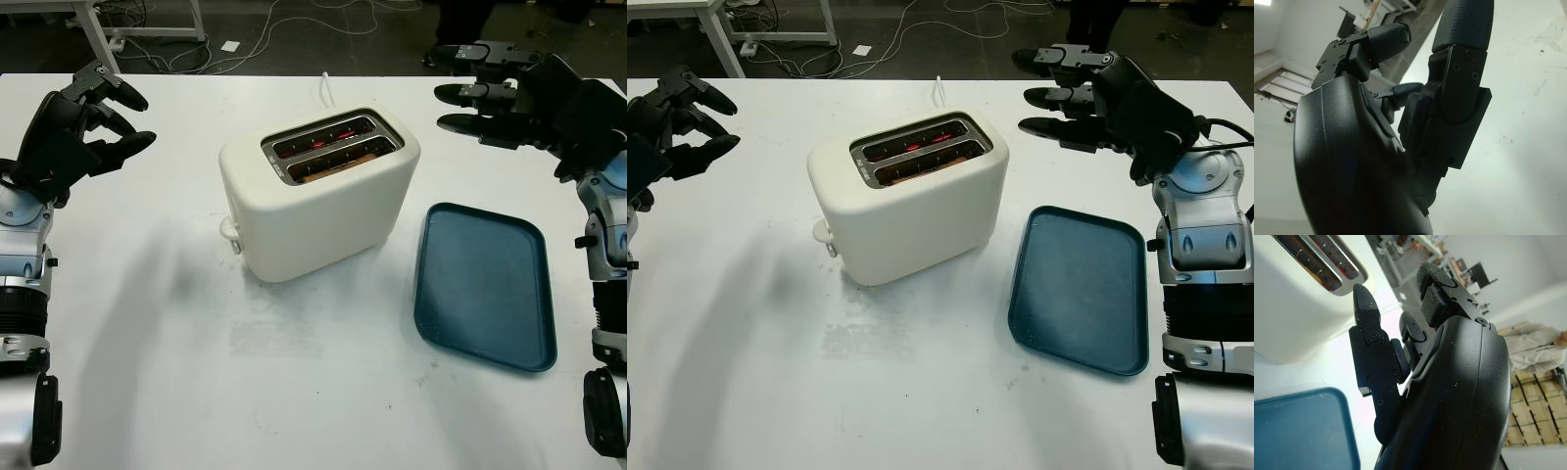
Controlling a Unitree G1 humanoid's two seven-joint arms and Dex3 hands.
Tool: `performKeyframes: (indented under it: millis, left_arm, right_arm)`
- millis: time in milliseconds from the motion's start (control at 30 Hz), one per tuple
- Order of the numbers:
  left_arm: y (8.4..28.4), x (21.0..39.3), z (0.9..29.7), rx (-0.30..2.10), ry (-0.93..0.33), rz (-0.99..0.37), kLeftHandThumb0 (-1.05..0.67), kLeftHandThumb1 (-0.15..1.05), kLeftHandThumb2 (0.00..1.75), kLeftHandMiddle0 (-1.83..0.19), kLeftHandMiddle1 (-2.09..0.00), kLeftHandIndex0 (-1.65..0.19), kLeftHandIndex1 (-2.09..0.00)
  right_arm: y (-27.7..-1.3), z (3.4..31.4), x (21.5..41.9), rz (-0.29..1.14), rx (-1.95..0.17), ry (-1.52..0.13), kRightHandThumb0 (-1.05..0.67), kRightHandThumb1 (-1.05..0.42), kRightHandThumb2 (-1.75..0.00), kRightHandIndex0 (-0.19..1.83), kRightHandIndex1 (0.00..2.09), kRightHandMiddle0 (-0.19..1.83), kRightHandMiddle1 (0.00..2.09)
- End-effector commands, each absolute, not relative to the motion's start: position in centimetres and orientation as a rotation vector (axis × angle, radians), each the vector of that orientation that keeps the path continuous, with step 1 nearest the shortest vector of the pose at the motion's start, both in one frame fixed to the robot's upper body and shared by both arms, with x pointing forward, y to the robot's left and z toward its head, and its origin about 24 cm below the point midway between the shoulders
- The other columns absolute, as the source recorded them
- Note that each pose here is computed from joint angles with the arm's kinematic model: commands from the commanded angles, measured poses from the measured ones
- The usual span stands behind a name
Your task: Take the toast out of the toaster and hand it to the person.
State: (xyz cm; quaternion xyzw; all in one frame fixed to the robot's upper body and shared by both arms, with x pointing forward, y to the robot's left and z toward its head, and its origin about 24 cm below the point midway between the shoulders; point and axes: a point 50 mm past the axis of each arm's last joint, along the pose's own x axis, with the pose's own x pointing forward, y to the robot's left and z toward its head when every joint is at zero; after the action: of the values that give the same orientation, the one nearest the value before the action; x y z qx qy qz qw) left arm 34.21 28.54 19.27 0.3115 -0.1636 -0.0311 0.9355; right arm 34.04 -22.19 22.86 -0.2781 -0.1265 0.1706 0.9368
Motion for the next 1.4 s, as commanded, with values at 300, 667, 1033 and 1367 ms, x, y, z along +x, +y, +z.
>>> performKeyframes:
  millis: [300, 667, 1033, 1367]
  left_arm:
    - [28.40, 34.29, 19.58, 0.629, -0.356, -0.068, -1.05, 0.92, 0.20, -0.25, -1.59, -0.19, -1.53]
    - [28.45, 34.28, 19.49, 0.628, -0.355, -0.069, -1.05, 0.92, 0.20, -0.26, -1.59, -0.20, -1.53]
    - [28.47, 34.29, 19.48, 0.616, -0.353, -0.071, -1.05, 0.92, 0.19, -0.27, -1.58, -0.21, -1.52]
    - [28.54, 34.22, 19.43, 0.629, -0.363, -0.068, -1.05, 0.92, 0.20, -0.29, -1.59, -0.22, -1.52]
  right_arm:
    - [-22.11, 23.20, 33.91, 0.350, -0.562, -0.276, -0.22, -0.92, -0.09, 0.51, 0.01, 0.48, 0.01]
    - [-22.07, 23.27, 33.99, 0.351, -0.570, -0.266, -0.23, -0.92, -0.08, 0.51, 0.01, 0.48, 0.00]
    - [-22.06, 23.28, 33.99, 0.350, -0.564, -0.264, -0.22, -0.92, -0.09, 0.50, 0.00, 0.47, 0.00]
    - [-22.06, 23.15, 34.10, 0.358, -0.551, -0.265, -0.24, -0.92, -0.08, 0.50, 0.01, 0.48, 0.01]
